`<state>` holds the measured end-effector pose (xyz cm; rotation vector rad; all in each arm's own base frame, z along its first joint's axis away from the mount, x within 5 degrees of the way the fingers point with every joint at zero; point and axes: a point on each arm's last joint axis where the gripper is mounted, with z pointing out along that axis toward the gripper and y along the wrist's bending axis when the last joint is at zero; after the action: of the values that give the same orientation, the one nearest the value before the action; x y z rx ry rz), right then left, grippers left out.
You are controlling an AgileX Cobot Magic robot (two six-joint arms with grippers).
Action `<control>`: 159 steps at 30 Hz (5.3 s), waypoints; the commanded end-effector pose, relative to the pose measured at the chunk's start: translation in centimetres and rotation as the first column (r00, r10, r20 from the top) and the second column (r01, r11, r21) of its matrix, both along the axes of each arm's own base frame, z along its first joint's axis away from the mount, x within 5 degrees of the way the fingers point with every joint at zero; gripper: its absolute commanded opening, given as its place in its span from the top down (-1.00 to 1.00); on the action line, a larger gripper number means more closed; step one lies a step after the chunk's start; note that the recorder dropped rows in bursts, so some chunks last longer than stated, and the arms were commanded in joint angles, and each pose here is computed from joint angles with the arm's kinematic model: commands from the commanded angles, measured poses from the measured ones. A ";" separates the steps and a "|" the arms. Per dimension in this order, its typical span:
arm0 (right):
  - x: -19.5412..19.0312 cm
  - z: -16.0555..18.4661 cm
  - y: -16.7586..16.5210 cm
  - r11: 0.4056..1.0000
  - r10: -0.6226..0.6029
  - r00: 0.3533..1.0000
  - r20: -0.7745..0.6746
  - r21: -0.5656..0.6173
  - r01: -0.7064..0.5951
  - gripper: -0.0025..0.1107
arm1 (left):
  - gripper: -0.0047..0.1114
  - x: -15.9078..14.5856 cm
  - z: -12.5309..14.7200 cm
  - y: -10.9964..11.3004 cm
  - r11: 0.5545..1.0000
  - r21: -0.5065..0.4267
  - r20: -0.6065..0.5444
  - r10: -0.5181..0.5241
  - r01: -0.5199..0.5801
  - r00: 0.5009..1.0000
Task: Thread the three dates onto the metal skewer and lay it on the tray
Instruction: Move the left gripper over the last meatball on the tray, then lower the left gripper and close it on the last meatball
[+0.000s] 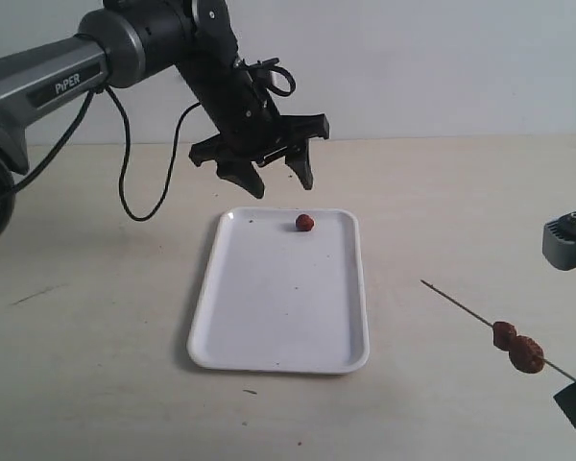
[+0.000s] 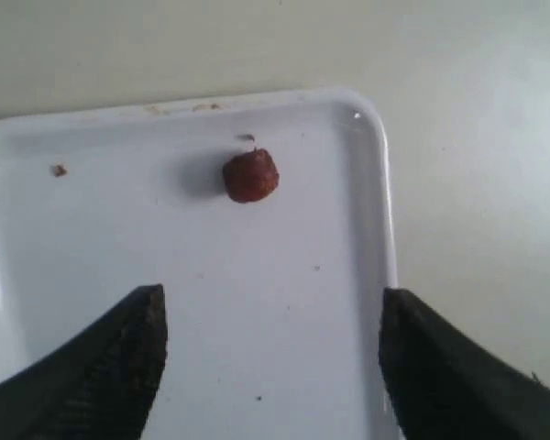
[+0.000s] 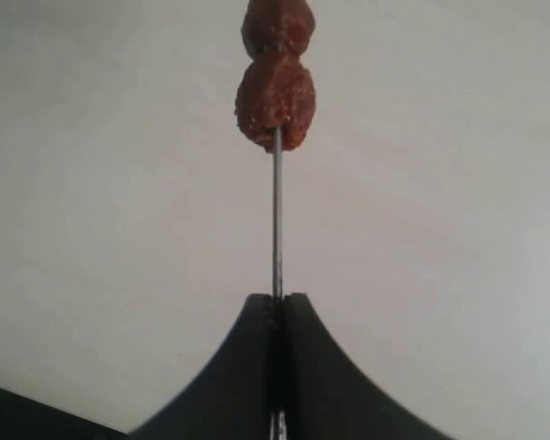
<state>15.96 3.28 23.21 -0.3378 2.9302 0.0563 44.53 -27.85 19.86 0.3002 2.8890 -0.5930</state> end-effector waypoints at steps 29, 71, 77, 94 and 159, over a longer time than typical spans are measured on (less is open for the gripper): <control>0.3 0.2 -0.2 1.000 0.003 0.999 0.048 -0.017 -0.002 0.96 | -0.19 1.7 -4.8 -3.2 0.995 -0.053 0.135 -0.074 0.082 0.988; 0.5 0.2 -0.2 1.000 0.013 0.997 0.075 -0.014 -0.012 0.96 | -0.19 2.3 -3.3 -1.9 0.999 0.043 0.194 -0.012 0.003 0.981; 0.5 0.2 -0.2 1.000 0.013 0.997 0.075 -0.014 -0.012 0.96 | -0.19 1.3 -4.6 -2.8 0.993 0.067 0.145 -0.109 0.101 0.983; 0.4 0.2 -0.2 1.000 0.013 0.998 0.064 -0.016 -0.012 0.96 | -0.19 -0.6 -4.5 -5.8 0.964 0.079 0.190 -0.265 0.254 0.945; 0.6 0.2 -0.2 1.000 0.015 0.997 0.080 -0.014 -0.014 0.96 | -0.19 0.2 -7.9 -5.4 0.957 0.277 0.249 -0.156 0.084 0.956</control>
<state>16.52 3.17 23.32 -0.3547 2.8672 0.0245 44.71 -33.19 12.08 0.5552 2.7003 -0.1645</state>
